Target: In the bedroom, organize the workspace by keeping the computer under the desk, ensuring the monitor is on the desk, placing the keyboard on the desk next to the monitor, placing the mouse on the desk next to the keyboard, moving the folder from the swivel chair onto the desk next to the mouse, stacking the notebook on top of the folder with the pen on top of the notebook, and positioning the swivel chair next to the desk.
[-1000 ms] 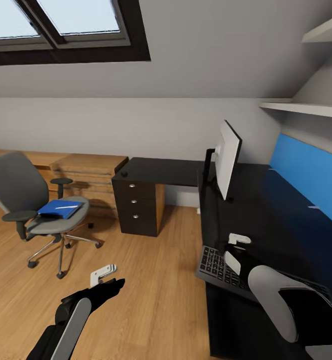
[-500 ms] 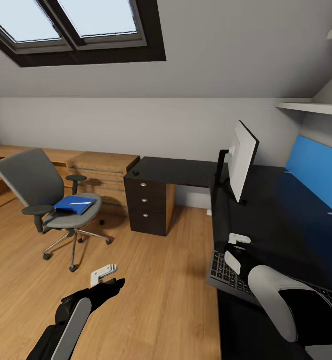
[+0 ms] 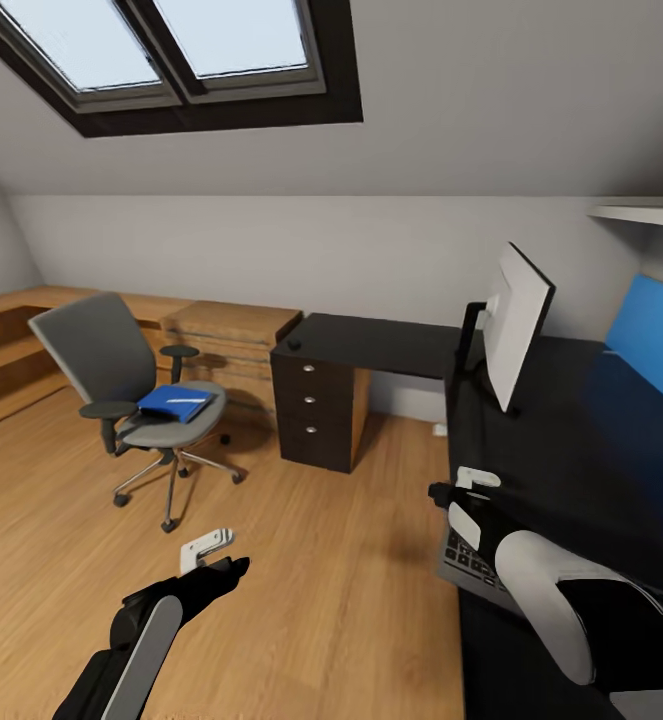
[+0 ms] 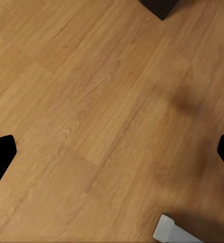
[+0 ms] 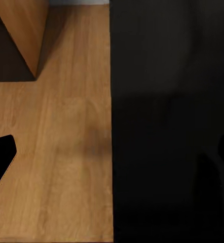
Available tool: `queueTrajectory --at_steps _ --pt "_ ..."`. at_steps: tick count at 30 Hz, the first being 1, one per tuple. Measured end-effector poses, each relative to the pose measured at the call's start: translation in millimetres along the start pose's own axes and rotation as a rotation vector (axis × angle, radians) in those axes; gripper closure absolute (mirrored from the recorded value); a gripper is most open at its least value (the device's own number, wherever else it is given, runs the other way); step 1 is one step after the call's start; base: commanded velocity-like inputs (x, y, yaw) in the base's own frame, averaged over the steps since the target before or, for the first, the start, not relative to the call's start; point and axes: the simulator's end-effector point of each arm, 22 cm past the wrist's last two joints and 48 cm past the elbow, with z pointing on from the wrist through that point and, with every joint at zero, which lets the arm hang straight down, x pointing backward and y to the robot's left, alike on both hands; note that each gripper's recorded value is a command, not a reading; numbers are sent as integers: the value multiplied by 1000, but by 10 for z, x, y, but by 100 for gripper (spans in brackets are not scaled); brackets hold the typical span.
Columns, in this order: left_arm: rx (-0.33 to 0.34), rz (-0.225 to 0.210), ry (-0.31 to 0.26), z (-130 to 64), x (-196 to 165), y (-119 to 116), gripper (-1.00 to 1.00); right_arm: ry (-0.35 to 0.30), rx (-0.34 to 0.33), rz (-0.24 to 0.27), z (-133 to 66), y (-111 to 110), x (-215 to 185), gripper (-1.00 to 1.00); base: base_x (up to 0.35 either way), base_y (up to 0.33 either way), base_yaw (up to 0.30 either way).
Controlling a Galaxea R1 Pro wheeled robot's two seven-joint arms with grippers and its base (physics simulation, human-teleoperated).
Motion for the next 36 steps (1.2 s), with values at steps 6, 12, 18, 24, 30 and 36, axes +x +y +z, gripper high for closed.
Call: queueTrajectory --at_steps 6,12,18,24,30,36 --pt "0 0 0 1 0 1 -100 1 1 1 1 -6 2 -100 0 0 104" --pt "0 0 0 1 0 -2 -100 3 0 2 2 -10 10 -100 0 0 9" --pt "0 0 0 1 0 0 -100 6 -9 3 3 8 21 -100 0 0 2" --pt "0 0 0 1 0 1 -100 6 -13 5 3 17 22 -100 0 0 0" --pt "-1 1 0 2 -1 2 -100 8 -16 6 5 21 26 -100 -39 0 0" --pt "-1 1 0 3 0 2 -100 10 -35 5 7 58 33 -100 -191 0 0"
